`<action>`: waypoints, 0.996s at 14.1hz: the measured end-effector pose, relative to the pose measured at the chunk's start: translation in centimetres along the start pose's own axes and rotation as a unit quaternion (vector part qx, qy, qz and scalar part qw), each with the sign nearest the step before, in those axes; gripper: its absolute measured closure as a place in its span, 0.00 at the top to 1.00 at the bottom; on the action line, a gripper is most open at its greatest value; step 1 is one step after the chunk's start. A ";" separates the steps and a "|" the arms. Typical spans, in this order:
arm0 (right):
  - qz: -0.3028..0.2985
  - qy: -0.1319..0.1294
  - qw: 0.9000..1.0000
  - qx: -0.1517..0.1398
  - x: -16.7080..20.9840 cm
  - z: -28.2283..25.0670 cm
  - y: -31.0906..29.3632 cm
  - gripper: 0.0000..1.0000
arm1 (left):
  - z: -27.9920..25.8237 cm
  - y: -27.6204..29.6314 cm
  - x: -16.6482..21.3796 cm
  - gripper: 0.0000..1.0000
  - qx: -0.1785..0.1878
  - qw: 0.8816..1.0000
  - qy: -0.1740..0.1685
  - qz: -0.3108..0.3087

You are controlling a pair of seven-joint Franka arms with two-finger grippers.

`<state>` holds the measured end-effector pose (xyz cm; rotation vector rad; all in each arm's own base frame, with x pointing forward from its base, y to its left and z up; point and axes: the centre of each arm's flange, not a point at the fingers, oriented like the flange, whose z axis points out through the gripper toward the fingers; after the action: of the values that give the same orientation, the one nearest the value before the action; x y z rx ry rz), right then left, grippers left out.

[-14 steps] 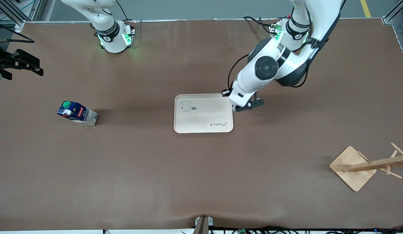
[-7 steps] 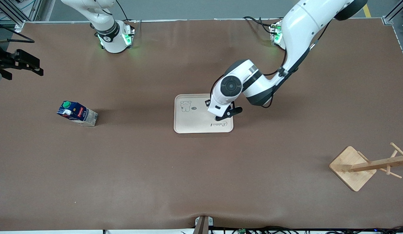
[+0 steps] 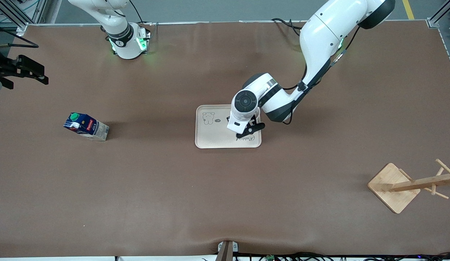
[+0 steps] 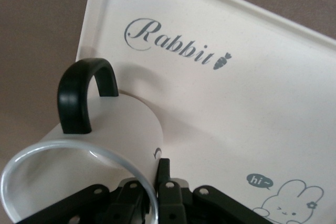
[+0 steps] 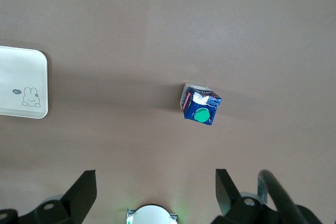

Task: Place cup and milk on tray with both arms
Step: 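Lower the mug onto the tray and open the left gripper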

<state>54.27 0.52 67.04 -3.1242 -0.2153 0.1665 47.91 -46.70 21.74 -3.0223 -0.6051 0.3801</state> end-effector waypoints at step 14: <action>0.000 0.000 1.000 0.000 0.0 0.0 0.0 1.00 | -14.5 -0.6 4.8 1.00 -0.105 0.991 0.078 -0.034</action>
<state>54.27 0.52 67.02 -3.1241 -0.2153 0.1668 55.59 -44.11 34.76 -3.1766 -0.7777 0.0789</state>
